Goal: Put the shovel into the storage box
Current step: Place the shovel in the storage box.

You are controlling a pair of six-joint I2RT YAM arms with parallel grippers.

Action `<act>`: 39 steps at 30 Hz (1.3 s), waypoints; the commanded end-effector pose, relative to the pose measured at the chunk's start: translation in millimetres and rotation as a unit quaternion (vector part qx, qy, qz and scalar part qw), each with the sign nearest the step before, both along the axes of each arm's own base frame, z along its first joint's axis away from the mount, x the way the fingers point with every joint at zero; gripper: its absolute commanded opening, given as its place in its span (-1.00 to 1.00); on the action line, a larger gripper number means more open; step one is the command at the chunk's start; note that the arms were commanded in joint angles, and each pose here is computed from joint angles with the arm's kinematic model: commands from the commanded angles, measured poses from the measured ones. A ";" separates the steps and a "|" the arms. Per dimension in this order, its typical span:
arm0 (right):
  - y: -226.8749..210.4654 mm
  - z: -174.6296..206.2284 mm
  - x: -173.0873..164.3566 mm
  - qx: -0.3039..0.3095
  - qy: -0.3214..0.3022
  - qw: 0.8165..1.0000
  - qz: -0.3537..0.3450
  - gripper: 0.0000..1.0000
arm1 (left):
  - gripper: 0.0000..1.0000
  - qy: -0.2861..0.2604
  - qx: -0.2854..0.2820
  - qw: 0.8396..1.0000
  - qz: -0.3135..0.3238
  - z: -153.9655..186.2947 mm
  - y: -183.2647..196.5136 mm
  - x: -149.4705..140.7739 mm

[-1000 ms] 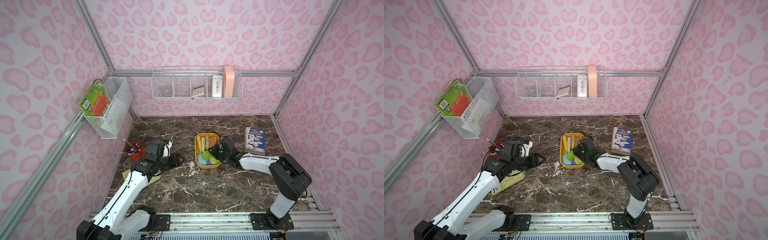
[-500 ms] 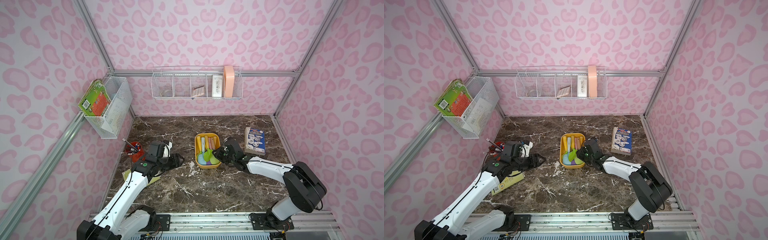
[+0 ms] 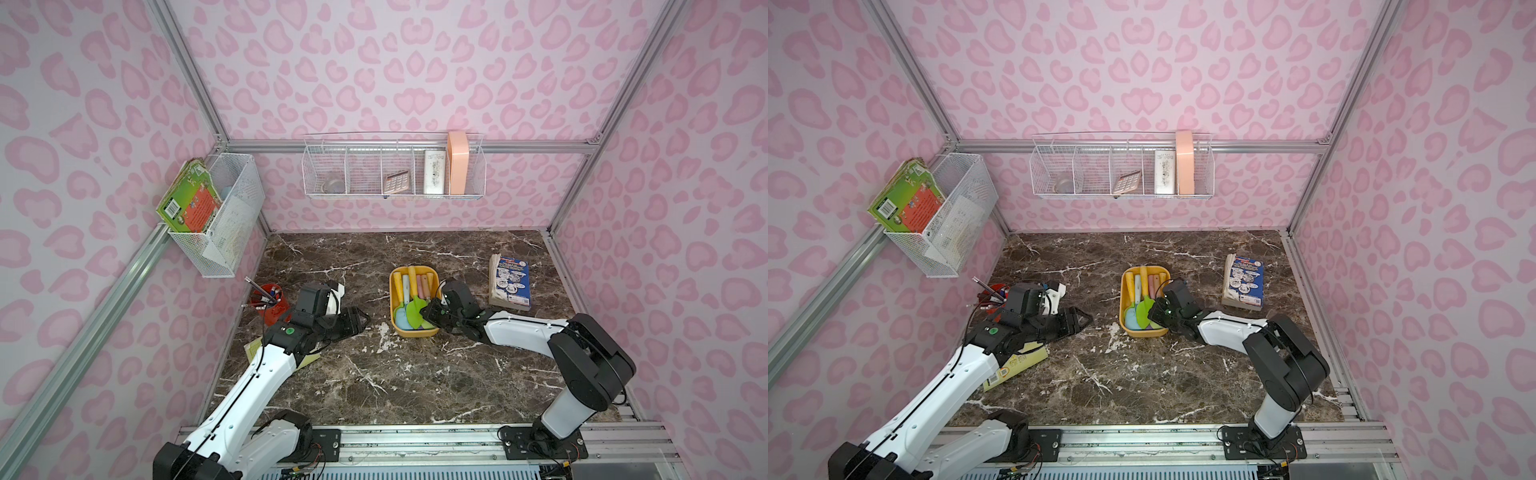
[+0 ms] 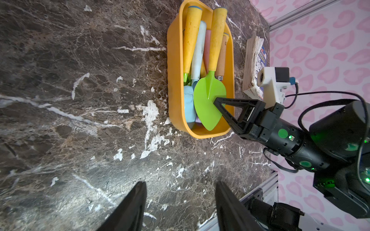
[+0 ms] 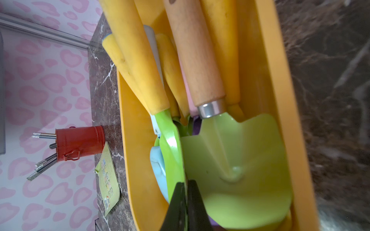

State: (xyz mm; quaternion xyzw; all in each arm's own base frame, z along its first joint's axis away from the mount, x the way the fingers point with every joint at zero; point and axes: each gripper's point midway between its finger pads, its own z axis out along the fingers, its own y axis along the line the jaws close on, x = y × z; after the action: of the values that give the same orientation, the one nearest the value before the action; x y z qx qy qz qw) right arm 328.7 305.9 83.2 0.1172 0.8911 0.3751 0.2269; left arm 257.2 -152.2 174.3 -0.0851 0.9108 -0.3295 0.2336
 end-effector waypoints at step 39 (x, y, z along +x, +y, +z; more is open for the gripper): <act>-86.8 69.2 -6.3 -0.050 -0.101 0.992 -0.054 -0.14 | 0.44 -0.023 0.043 0.999 0.010 7.5 11.4 6.5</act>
State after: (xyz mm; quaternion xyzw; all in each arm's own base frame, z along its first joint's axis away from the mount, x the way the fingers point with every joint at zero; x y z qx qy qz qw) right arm 320.4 240.5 153.6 0.1346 0.8609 0.3823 0.3077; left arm 261.5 -146.9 179.7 -0.0847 0.9134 -0.3113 0.2482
